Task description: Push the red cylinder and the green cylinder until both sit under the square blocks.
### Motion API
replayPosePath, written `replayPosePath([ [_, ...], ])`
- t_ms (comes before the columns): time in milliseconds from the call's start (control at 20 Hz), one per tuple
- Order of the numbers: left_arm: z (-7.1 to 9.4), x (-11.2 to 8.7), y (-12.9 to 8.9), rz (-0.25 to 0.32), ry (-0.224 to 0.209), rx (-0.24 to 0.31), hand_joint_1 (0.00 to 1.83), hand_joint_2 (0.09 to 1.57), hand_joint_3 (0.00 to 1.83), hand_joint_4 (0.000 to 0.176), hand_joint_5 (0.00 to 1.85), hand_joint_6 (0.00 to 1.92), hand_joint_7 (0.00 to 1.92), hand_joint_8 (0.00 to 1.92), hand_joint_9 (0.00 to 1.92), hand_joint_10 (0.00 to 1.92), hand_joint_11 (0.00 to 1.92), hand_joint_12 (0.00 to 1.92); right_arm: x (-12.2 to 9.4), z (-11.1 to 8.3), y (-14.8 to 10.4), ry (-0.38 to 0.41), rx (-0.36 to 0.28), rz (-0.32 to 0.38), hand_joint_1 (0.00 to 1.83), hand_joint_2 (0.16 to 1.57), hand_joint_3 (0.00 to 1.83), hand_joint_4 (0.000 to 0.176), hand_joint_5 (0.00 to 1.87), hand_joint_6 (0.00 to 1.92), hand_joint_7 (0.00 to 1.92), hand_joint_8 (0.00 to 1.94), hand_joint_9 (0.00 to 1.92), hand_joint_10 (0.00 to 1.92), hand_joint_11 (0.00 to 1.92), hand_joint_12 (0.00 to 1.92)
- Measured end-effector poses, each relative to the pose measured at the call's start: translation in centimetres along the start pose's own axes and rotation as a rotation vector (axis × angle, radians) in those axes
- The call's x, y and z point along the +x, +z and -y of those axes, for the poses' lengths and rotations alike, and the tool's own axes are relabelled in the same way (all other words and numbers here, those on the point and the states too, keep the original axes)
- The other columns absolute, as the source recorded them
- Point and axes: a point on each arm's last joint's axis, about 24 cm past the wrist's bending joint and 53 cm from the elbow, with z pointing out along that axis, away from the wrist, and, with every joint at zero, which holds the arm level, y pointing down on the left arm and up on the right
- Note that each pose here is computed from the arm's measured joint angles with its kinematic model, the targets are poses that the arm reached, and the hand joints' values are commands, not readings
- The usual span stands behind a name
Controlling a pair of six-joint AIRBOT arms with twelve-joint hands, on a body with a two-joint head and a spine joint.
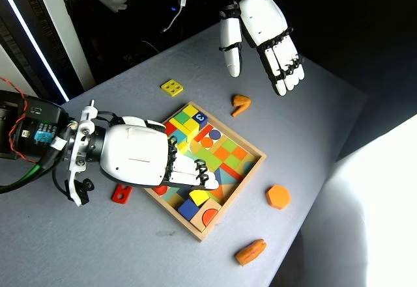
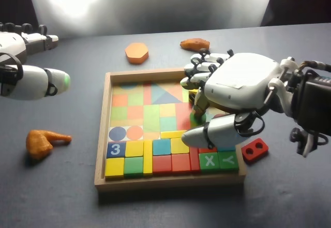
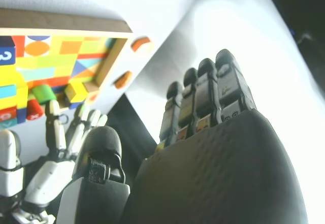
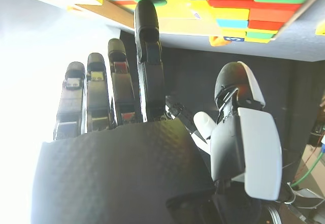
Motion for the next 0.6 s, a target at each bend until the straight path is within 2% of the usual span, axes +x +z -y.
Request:
replayPosePath([
  [200, 0.0, 0.0, 0.0, 0.0, 0.0, 0.001, 0.01, 1.37, 0.0, 0.043, 0.06, 0.0, 0.06, 0.0, 0.04, 0.0, 0.0, 0.16, 0.5, -0.4, -0.9, -0.038, -0.007, -0.013, 0.0, 1.13, 0.0, 0.0, 0.94, 0.0, 0.29, 0.0, 0.09, 0.0, 0.0, 0.13],
  [250, 0.0, 0.0, 0.0, -0.001, 0.0, 0.001, 0.01, 1.37, 0.0, 0.038, 0.07, 0.0, 0.06, 0.0, 0.04, 0.0, 0.0, 0.16, 0.4, -0.3, -1.0, -0.037, -0.004, -0.011, 0.0, 1.13, 0.0, 0.0, 0.95, 0.0, 0.3, 0.0, 0.1, 0.0, 0.0, 0.16],
  [350, 0.0, 0.0, 0.0, 0.0, 0.0, 0.0, 0.02, 1.37, 0.0, 0.048, 0.06, 0.0, 0.07, 0.0, 0.05, 0.0, 0.0, 0.18, 0.3, 0.1, -1.3, -0.033, 0.004, -0.012, 0.0, 1.13, 0.0, 0.0, 0.95, 0.0, 0.3, 0.0, 0.11, 0.0, 0.0, 0.15],
  [400, 0.0, 0.0, 0.0, 0.0, 0.0, 0.001, 0.02, 1.38, 0.0, 0.044, 0.05, 0.0, 0.06, 0.0, 0.04, 0.0, 0.0, 0.11, 0.2, 0.3, -1.4, -0.033, 0.007, -0.011, 0.0, 1.12, 0.0, 0.0, 0.94, 0.0, 0.3, 0.0, 0.11, 0.0, 0.0, 0.16],
  [600, 0.0, 0.0, 0.0, 0.0, 0.0, 0.001, 0.05, 1.37, 0.0, 0.041, 0.06, 0.0, 0.05, 0.0, 0.04, 0.0, 0.0, 0.2, 0.3, 0.2, -1.5, -0.028, 0.006, -0.013, 0.0, 1.13, 0.0, 0.0, 0.94, 0.0, 0.29, 0.0, 0.09, 0.0, 0.0, 0.12],
])
